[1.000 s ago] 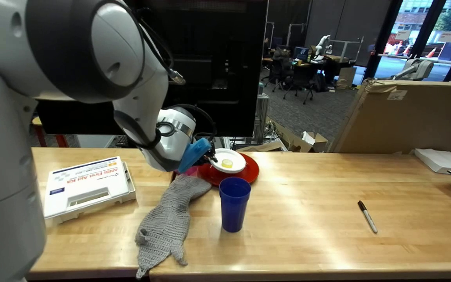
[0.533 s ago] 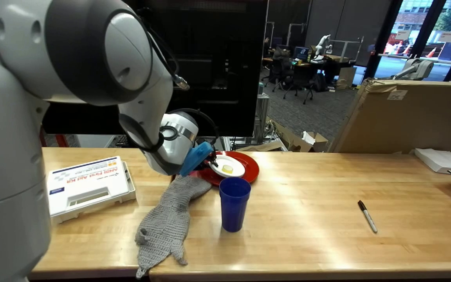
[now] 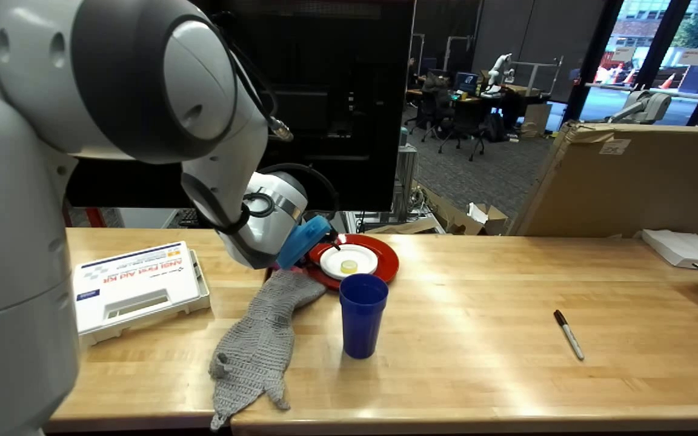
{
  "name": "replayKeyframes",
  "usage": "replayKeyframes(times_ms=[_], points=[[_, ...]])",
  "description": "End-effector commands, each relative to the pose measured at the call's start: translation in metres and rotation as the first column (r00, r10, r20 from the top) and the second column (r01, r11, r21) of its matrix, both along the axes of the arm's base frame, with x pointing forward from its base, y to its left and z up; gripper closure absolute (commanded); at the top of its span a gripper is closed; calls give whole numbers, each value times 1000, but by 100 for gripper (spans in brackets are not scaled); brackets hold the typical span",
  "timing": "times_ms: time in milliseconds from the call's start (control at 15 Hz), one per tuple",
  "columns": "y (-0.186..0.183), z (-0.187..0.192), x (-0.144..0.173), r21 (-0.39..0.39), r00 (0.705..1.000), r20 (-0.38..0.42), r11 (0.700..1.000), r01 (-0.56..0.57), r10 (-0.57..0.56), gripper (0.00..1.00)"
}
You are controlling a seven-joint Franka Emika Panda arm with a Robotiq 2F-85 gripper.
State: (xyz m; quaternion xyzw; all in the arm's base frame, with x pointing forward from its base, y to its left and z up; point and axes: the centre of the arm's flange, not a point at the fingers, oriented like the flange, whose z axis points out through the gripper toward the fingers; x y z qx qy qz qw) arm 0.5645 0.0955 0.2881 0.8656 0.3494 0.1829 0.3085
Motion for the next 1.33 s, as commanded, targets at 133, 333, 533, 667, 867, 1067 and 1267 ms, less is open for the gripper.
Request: replayKeyframes(times_ms=[133, 333, 533, 667, 867, 1067, 1267], points=[[0, 13, -2, 0, 999, -20, 999, -40, 40, 0], [1, 16, -1, -6, 998, -24, 999, -54, 54, 0], [0, 18, -1, -12, 998, -26, 998, -61, 60, 0], [-1, 21, 1, -12, 998, -27, 998, -61, 61, 0], [-1, 37, 2, -1, 998, -30, 998, -59, 59, 0], [-1, 61, 6, 31, 998, -20, 998, -57, 58, 0], [-1, 91, 9, 161, 997, -68, 987, -26, 37, 0]])
